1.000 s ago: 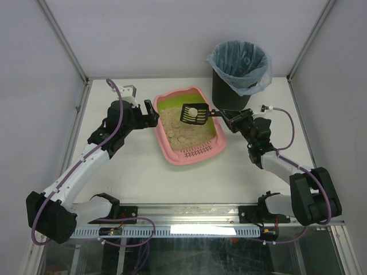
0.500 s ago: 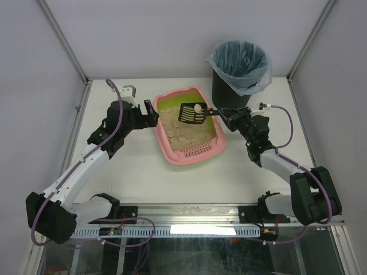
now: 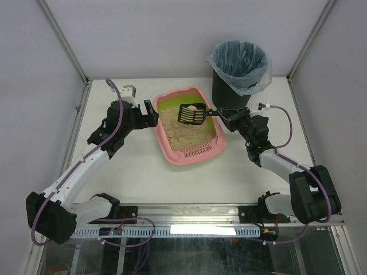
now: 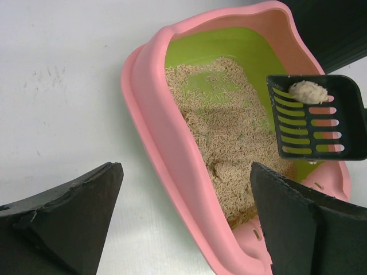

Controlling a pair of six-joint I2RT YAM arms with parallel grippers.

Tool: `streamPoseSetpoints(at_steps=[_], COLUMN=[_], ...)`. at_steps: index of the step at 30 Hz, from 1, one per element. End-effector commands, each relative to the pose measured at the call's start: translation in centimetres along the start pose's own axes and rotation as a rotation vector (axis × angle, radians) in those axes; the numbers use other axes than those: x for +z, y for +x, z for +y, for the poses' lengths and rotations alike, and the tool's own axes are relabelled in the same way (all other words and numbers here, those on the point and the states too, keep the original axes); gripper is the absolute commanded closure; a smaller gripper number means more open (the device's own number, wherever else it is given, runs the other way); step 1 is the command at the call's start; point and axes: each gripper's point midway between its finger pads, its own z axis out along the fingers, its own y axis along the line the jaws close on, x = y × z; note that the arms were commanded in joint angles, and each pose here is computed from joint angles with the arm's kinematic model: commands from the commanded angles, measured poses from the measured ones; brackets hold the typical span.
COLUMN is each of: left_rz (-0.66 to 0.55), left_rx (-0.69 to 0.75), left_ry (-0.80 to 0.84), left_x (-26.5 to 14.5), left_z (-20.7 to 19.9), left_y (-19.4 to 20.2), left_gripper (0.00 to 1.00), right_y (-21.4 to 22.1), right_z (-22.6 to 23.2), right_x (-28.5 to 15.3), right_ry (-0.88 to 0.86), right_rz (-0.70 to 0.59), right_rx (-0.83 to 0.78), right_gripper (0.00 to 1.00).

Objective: Clean the litter box

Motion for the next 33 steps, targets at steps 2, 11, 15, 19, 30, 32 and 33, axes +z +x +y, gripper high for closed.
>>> streamPoseSetpoints(at_steps=[2,11,15,19,30,32,33], left_rz=[-0.061,-0.067,-0.062,-0.066,-0.062,-0.057,-0.059], left_rx=[-0.002,-0.009,-0.012,-0.010,-0.014,-0.009,-0.008], left_ry=[0.018,0.015,0.040,0.020,0.022,0.028,0.024], left_x=[-0.2,-0.3,0.0,-0.2,0.1,0.2,0.2], left_z=[-0.6,-0.4,-1.0,-0.5,-0.6,-0.8,-0.7], left_y=[-2.3,-2.3,-2.2,-2.2,-2.1,-2.2,-2.2], left_gripper=[0.01,0.01,0.01,0.01,0.01,0.01,0.01], right_y=[-2.1,-1.4,0.1,-1.3,0.6,-0.8,-1.5], right_z=[2.7,2.6,3.7,3.2,3.5,2.8,2.2], right_x=[-0.2,-0.4,0.1,-0.1,0.6,0.4,0.3], right_ry=[-0.092,-0.082,-0.086,-0.082,-0.087,-0.061,-0.047], right_rz=[-0.065,-0.031,0.007,-0.029,0.039,-0.012,-0.034], right_rx=[0.013,0.006,-0.055,-0.013,-0.041,-0.029,-0.008], right_gripper=[1.00,1.00,1.00,1.00,1.00,1.00,1.00])
